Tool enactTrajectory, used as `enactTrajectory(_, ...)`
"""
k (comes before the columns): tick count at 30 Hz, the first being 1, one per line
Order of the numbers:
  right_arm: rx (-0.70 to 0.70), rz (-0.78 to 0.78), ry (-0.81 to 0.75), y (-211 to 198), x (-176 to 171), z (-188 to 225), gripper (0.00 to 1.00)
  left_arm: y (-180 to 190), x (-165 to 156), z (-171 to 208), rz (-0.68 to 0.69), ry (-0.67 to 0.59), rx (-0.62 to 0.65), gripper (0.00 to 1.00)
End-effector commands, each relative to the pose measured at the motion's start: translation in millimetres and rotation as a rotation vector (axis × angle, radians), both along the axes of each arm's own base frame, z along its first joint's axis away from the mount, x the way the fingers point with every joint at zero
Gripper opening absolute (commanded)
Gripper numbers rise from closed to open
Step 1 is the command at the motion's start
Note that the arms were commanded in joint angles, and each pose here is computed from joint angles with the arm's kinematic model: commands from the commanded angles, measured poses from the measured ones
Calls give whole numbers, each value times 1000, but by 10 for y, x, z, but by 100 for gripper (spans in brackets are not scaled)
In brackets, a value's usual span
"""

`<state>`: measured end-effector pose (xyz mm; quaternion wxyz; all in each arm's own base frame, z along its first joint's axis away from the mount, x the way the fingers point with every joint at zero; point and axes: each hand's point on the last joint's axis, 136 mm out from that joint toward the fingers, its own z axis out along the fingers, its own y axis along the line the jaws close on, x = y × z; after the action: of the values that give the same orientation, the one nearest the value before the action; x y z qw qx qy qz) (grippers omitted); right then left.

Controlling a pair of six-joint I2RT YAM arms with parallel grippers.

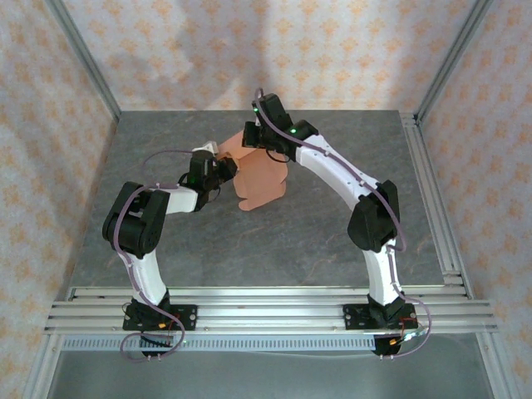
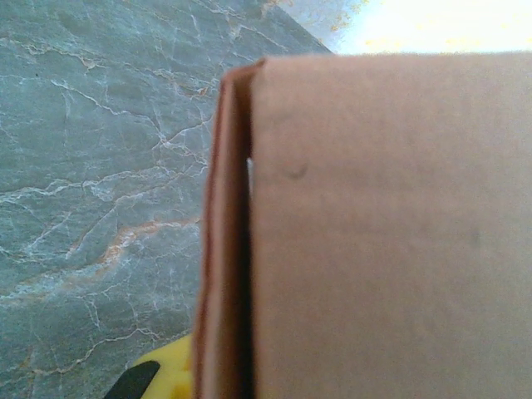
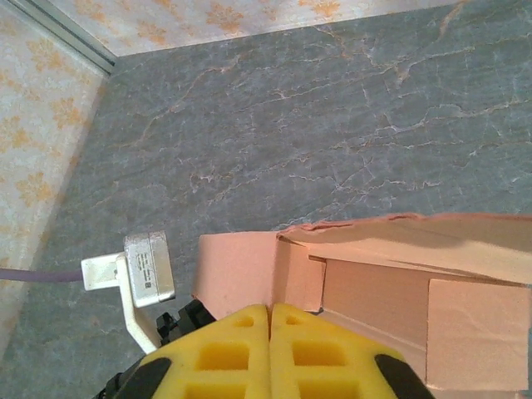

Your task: Fold the paper box

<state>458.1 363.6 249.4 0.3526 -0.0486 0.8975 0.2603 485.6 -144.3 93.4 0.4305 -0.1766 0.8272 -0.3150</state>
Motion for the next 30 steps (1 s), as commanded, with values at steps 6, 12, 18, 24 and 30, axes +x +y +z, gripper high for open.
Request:
enactTrajectory(6,23,7,-42,19,-17,212,22,44,34,205,13,-59,12,0)
enactTrajectory(12,49,5,-91,-51,-86,414,44,33,43,210,12,-57,-3,0)
enactTrajectory(18,58,37,-215,-288,-358,749,59,3,47,185,-12,-8,2,0)
enactTrajectory(24,-2,51,-311,-703,-497,775,62,-43,7,160,-43,39,-14,0)
enactTrajectory(30,-169,155,-420,-812,-575,511,63,-77,-74,132,-65,158,-17,0)
